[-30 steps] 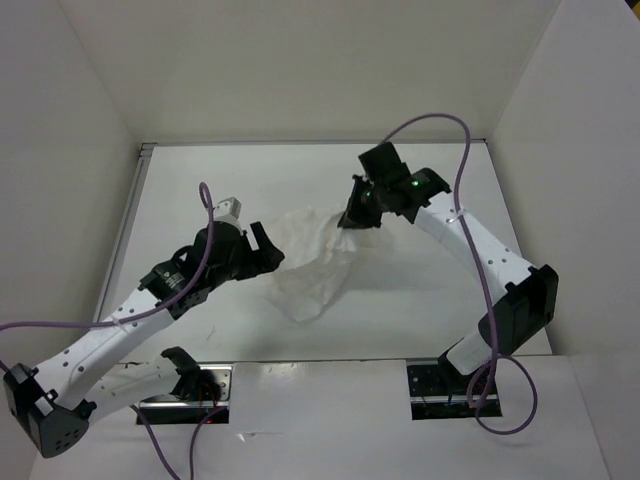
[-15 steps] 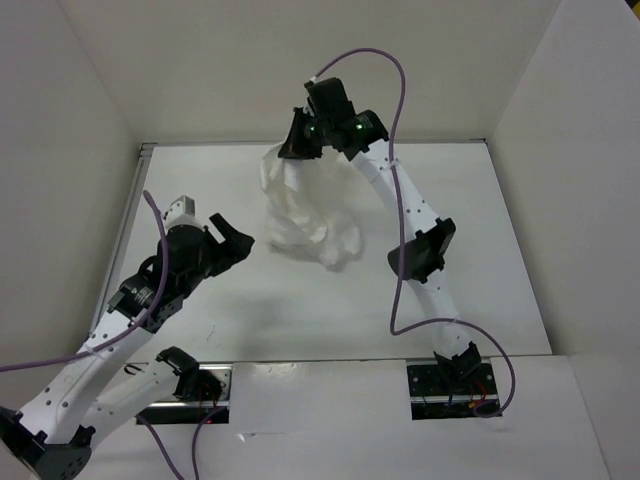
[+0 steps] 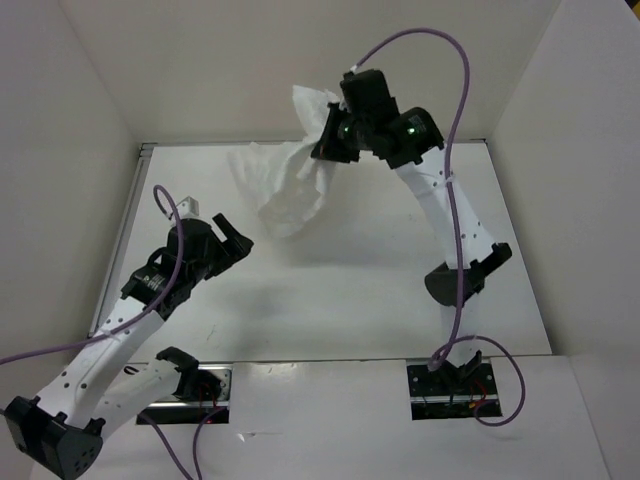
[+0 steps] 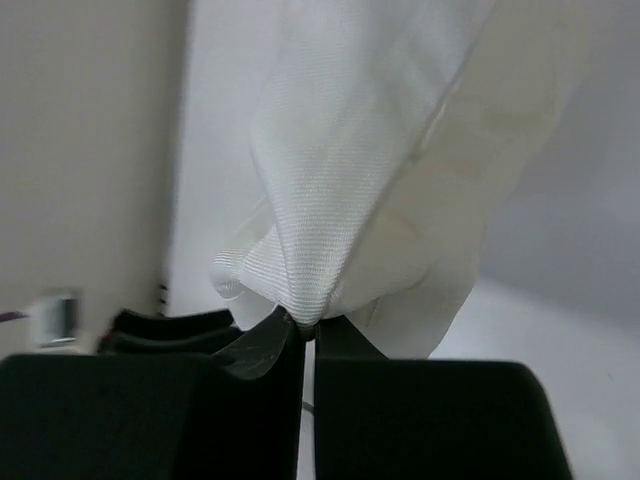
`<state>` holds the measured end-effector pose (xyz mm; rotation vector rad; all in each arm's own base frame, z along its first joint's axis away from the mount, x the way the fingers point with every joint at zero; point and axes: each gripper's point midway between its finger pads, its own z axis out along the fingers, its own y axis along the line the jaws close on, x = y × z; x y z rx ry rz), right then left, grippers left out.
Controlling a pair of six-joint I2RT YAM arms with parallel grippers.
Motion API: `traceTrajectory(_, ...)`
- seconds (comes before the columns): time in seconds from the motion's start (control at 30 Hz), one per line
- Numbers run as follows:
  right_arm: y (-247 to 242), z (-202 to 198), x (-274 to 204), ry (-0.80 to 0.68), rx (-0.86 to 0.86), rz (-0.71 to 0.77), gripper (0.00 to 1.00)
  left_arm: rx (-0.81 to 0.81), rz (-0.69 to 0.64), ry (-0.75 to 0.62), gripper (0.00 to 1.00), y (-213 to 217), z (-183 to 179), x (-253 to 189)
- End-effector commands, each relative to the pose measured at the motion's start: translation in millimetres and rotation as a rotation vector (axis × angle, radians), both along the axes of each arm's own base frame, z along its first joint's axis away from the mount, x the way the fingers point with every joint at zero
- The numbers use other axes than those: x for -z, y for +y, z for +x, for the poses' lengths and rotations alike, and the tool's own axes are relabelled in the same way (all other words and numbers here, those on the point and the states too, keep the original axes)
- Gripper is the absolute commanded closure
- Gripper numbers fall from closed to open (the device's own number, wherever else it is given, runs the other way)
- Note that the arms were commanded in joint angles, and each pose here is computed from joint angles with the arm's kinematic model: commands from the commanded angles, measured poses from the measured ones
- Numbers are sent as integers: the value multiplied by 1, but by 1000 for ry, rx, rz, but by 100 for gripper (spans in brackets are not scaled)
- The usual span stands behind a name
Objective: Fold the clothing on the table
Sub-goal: Flatten the skirt out
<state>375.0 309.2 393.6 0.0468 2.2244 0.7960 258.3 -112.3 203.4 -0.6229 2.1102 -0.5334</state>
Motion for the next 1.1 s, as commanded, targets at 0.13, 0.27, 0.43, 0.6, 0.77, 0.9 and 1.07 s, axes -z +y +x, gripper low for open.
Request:
traceTrajectory(0.13,-93,-65,203,451,120,-249,100,75,-32,-5,13,-12,8,8)
traceTrajectory(0.27,-154,-100,268,582,248,-259,100,136,-54,5,13,-21,7,21)
traceTrajectory(0.43,-185,-117,300,650,319,-332,71,280,-76,99,40,-47,6,56)
traceTrajectory(0.6,-204,-92,284,558,385,-394,71,386,-55,222,53,-68,6,98)
traceTrajectory(0.77,-206,-84,291,574,387,-406,70,601,-54,286,65,-115,5,120)
traceTrajectory(0.9,-205,-81,290,573,387,-405,67,723,-49,314,60,-150,-3,140)
traceTrajectory(1.07,-204,-78,287,563,388,-400,67,753,-64,316,43,-169,-3,150)
